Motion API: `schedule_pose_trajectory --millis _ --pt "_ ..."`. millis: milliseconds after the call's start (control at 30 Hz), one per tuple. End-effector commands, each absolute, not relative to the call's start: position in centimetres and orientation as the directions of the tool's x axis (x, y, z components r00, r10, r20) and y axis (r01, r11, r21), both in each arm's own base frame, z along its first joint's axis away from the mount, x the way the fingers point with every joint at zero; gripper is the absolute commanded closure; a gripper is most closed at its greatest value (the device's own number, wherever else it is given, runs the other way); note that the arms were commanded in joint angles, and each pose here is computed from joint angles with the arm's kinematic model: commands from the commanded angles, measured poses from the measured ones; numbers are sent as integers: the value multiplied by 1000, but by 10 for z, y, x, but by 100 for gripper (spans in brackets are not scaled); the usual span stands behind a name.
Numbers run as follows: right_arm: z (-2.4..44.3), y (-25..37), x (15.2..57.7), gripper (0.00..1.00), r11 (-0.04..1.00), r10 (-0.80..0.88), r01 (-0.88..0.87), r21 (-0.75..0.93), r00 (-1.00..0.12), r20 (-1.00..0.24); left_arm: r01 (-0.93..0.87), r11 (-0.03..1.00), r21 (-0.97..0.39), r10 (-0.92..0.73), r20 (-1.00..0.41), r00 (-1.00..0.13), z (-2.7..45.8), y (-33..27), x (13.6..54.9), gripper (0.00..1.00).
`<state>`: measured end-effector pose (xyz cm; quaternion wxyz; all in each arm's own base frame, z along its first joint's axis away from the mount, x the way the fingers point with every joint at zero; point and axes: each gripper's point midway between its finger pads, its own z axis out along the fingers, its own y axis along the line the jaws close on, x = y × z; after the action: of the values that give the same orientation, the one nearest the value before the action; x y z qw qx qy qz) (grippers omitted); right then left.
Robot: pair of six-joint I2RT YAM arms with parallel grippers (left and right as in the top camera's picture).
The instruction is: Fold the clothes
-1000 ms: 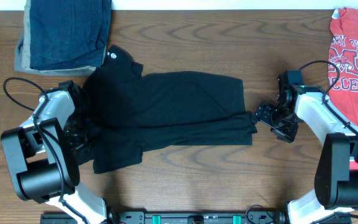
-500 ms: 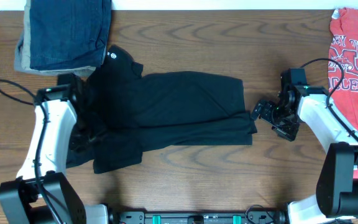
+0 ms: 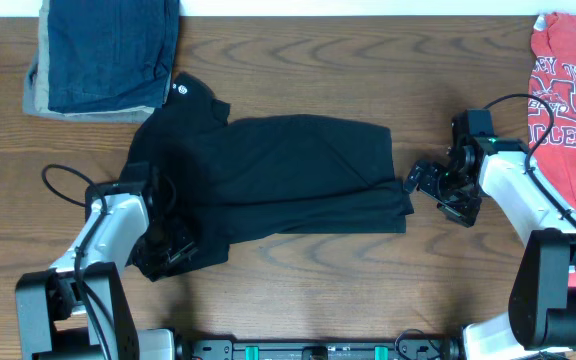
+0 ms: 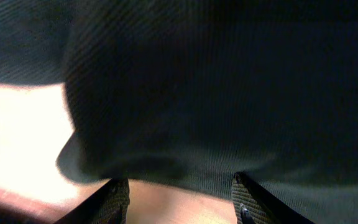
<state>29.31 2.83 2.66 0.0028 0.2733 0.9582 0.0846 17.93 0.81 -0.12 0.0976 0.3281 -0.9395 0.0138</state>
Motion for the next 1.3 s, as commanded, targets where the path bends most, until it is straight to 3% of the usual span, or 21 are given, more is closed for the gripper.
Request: schedule_pose_trajectory --millis 0,100,300,733,1267 --pt "32 33 295 1 837 521 518 175 -853 32 -637 769 43 -632 195 -750 -8 7 175 45" --pt "31 33 294 1 838 521 518 174 -853 33 -651 758 34 -646 176 -743 -14 7 177 46" --pt "31 32 294 1 838 521 518 174 -853 33 -651 758 40 -646 185 -741 -15 7 173 94" --pt "31 32 295 1 838 521 518 174 -853 31 -646 759 83 -643 247 -725 14 6 165 94" --pt "31 32 295 1 837 521 518 175 -853 30 -626 779 45 -621 203 -757 32 8 183 94"
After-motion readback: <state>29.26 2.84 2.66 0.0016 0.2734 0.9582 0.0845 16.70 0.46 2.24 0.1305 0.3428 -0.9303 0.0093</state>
